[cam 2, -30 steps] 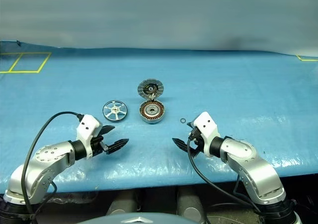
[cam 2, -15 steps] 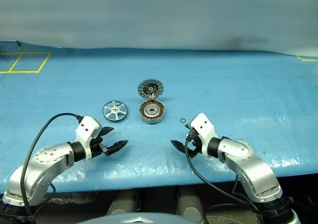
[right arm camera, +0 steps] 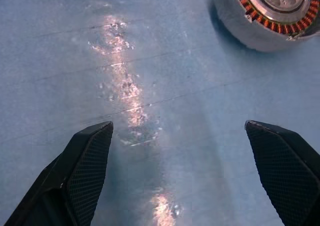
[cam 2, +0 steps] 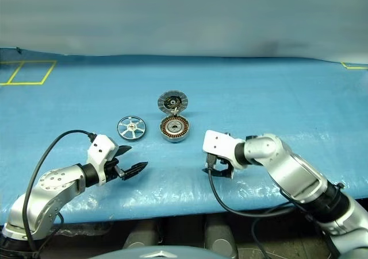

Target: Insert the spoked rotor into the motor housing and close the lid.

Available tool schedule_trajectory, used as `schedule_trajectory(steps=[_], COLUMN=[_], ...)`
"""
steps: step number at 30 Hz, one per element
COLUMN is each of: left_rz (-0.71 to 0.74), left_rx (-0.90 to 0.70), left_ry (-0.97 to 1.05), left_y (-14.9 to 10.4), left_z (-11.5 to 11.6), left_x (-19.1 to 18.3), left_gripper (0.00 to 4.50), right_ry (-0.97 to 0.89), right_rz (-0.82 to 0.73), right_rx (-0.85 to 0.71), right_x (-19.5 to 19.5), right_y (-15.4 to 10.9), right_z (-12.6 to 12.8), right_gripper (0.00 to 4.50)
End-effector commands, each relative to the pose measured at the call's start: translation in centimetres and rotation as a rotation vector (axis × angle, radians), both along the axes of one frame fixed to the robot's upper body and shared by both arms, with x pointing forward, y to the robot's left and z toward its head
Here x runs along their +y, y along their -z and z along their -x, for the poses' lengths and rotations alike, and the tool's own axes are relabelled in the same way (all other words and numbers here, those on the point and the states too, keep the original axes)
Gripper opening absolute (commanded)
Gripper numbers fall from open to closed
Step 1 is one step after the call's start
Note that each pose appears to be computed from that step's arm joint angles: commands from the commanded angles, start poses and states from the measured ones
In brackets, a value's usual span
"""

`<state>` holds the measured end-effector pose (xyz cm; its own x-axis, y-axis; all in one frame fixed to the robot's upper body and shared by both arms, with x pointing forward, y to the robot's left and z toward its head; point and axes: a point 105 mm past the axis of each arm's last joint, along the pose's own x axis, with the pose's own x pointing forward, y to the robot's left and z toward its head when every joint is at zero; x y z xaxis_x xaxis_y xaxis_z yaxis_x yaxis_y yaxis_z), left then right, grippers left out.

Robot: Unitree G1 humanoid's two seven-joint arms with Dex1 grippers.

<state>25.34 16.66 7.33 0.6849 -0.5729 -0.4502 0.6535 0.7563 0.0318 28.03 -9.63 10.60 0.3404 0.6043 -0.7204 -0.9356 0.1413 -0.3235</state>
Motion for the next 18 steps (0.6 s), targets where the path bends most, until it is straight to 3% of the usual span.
schedule_trajectory(steps=[1,8,18], left_rz=[-0.031,-0.093,-0.075], left_rx=[-0.067,-0.118,-0.107], left_ry=[0.034,0.041,0.038], left_y=[-1.1,-0.6,0.1], left_z=[0.0,0.4,1.4], left_x=[-0.5,-0.8,-1.4], left_gripper=[4.50,4.50,4.50], right_ry=[-0.099,-0.253,-0.364], right_rz=[0.040,0.135,0.159], right_rx=[-0.059,-0.137,-0.142], right_x=[1.7,5.5,8.7], right_y=[-1.0,-1.8,-1.8], right_z=[-1.5,-4.5,-6.2], right_gripper=[4.45,4.45,4.45])
